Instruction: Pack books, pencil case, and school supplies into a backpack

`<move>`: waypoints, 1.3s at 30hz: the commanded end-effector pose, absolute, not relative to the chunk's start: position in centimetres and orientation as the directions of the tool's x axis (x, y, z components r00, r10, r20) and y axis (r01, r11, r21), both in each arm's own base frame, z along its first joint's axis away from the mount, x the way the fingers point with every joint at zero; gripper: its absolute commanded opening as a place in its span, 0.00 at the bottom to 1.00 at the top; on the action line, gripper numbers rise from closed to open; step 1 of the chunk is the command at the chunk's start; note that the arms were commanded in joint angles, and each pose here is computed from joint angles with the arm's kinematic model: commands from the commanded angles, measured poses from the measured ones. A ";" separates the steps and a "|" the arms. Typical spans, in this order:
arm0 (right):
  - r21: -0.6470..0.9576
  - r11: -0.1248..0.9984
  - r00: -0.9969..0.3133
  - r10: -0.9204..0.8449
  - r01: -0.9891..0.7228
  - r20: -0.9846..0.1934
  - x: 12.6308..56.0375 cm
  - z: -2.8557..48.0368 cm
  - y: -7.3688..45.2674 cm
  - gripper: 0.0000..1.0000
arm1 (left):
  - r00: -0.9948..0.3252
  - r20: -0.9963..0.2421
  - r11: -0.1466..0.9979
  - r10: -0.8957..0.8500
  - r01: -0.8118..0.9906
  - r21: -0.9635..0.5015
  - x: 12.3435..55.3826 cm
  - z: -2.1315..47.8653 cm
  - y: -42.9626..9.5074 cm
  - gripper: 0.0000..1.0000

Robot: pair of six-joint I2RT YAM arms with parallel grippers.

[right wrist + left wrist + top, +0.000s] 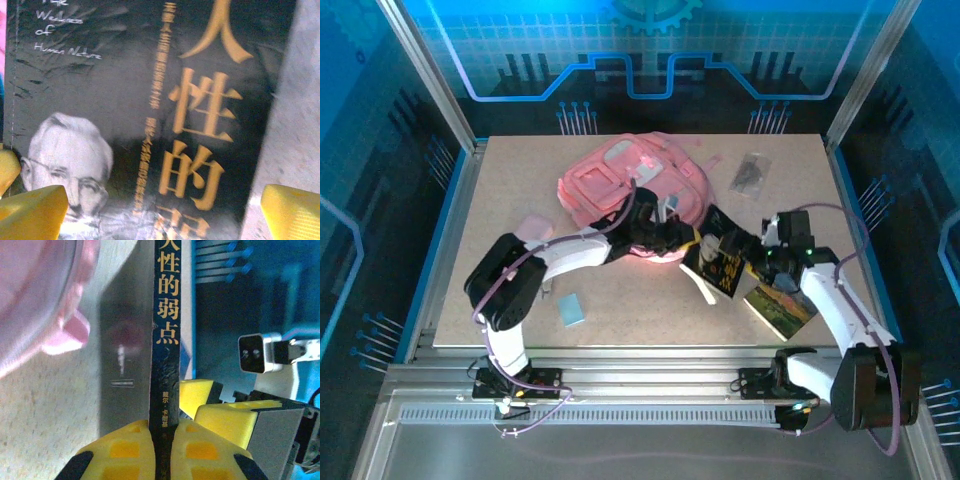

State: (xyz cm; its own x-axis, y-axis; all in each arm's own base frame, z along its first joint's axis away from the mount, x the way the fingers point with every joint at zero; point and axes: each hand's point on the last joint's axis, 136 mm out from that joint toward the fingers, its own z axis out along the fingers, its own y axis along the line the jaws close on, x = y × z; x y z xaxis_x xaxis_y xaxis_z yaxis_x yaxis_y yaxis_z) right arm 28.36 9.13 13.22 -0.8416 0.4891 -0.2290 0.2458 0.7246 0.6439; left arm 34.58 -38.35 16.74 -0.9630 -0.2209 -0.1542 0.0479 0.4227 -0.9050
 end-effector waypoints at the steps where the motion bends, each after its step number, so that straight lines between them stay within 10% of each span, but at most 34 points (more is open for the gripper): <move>1: 0.685 0.702 -0.853 0.465 0.192 -0.237 29.6 16.0 9.6 1.00 | -0.884 -0.307 0.358 -0.352 0.176 -0.917 38.2 24.3 -36.1 0.00; 18: 0.954 0.223 -0.748 0.664 0.201 0.002 35.3 21.9 20.5 1.00 | -0.419 -0.201 0.186 -0.886 0.078 -0.980 46.0 26.3 -27.4 0.00; 31: 0.993 -0.013 -0.689 0.719 0.117 0.091 39.7 24.0 24.0 1.00 | -0.421 -0.089 0.038 -0.903 0.126 -0.991 43.8 26.9 -28.5 0.00; 39: 0.998 -0.010 -0.637 0.770 0.066 0.050 41.6 23.7 22.7 0.55 | -0.437 -0.077 0.036 -0.896 0.102 -0.994 42.2 25.6 -28.6 0.00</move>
